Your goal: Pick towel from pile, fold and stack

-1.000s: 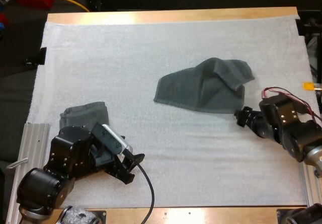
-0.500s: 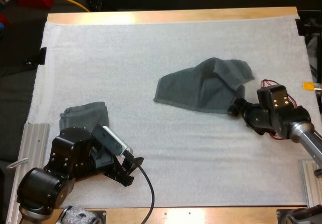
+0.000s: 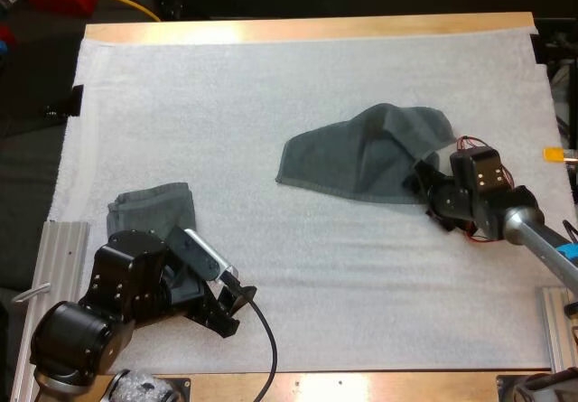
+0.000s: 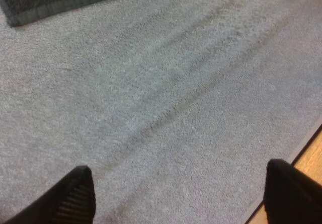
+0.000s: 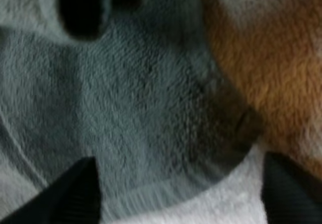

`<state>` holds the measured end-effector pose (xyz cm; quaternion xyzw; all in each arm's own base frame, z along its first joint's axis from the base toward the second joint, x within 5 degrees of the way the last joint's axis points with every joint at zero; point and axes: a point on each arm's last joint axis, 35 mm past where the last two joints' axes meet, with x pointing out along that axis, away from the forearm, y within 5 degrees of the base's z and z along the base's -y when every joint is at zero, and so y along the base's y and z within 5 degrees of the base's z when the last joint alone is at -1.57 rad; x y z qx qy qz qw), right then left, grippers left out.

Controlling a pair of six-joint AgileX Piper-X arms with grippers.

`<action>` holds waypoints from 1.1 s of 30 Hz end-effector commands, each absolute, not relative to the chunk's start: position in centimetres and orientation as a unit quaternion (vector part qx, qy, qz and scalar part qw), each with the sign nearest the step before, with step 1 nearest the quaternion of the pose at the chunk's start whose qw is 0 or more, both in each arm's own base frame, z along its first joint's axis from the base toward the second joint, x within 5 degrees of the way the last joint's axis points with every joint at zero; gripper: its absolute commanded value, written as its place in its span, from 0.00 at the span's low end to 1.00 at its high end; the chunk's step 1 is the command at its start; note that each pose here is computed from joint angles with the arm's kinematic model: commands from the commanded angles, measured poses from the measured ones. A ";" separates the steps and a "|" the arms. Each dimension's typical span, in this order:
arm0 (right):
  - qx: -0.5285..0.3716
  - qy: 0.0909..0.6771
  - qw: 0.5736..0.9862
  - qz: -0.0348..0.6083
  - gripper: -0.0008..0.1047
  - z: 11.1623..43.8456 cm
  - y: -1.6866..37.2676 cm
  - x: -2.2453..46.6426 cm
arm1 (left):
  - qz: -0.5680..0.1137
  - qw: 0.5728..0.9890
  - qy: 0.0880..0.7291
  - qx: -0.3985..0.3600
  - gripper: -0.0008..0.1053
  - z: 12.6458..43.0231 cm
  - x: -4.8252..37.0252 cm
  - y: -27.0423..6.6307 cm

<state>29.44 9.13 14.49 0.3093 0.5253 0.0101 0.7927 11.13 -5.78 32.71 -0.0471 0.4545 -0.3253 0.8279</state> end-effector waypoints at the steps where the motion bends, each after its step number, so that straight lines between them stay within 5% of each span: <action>1: 0.314 0.514 0.798 0.006 0.53 14.6 9.0 29.7 | -0.324 0.826 0.459 -0.050 0.64 32.7 11.0 -5.8; 7: 0.311 0.505 0.805 -0.021 0.29 14.5 8.8 29.8 | -0.321 0.819 0.472 -0.050 0.64 32.5 10.7 -5.7; 11: 0.306 0.501 0.809 -0.030 0.23 14.5 8.7 29.8 | -0.317 0.812 0.487 -0.051 0.64 32.3 10.4 -5.6; 15: 0.295 0.503 0.812 -0.024 0.27 14.5 8.7 29.8 | -0.312 0.804 0.502 -0.062 0.64 32.2 10.2 -5.5; 22: 0.292 0.524 0.800 -0.022 0.49 14.3 8.7 29.4 | -0.319 0.800 0.504 -0.066 0.64 32.2 10.1 -5.5; 33: 0.294 0.506 0.810 -0.031 0.49 14.4 8.7 29.7 | -0.329 0.817 0.469 -0.064 0.64 32.7 10.8 -5.8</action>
